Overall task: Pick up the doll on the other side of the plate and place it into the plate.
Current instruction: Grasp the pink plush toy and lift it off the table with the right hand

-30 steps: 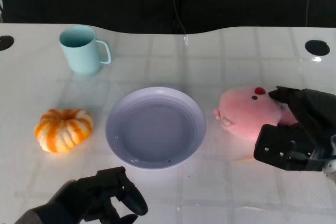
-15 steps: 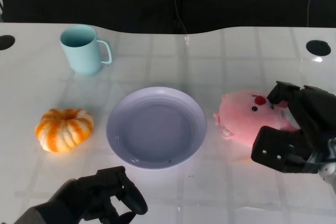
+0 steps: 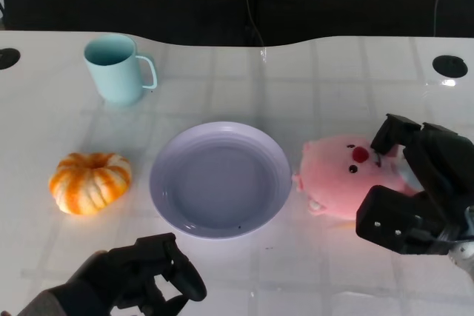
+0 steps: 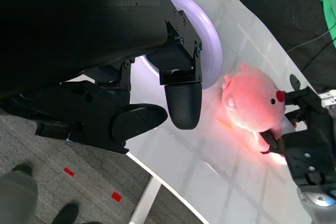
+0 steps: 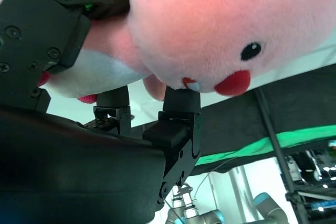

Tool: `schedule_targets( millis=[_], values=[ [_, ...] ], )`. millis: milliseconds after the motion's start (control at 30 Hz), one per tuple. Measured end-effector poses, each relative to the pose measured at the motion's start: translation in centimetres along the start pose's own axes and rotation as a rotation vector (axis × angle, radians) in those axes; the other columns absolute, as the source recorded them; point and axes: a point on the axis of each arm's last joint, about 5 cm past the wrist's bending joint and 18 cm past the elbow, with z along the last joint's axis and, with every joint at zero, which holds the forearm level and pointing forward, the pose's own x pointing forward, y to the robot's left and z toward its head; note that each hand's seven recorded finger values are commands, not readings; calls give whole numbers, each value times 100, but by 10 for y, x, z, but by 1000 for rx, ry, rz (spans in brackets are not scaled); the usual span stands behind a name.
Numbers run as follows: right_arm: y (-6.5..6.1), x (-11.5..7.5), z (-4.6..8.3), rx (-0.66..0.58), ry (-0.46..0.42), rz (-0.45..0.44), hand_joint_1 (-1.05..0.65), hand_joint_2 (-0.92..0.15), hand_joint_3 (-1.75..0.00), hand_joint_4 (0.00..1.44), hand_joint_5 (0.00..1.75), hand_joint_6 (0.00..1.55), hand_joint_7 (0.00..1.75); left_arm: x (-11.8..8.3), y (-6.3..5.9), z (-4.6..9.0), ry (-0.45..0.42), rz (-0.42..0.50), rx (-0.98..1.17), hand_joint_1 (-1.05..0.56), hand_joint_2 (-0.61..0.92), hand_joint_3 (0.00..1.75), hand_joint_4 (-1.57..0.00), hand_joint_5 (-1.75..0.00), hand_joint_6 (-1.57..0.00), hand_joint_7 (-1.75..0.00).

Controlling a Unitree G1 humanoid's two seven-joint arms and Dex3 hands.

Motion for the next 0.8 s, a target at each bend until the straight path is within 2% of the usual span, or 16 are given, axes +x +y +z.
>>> schedule_targets(
  millis=[167,467,800],
  values=[
    [-9,-1,9,66,-39,-32,-15,-29,-140,95,175,78,175,1,1,-1,0,-2,8,-11,88,55,-58,-153,-55,-134],
    [-19,-2,19,110,-92,-68,-13,-30,-138,95,175,77,175,2,2,-3,3,-3,9,-10,90,51,-57,-152,-56,-133],
    [-28,-2,23,137,-129,-117,-13,-30,-141,98,175,78,175,4,2,-5,6,-4,8,-10,92,47,-57,-153,-55,-133]
  ],
)
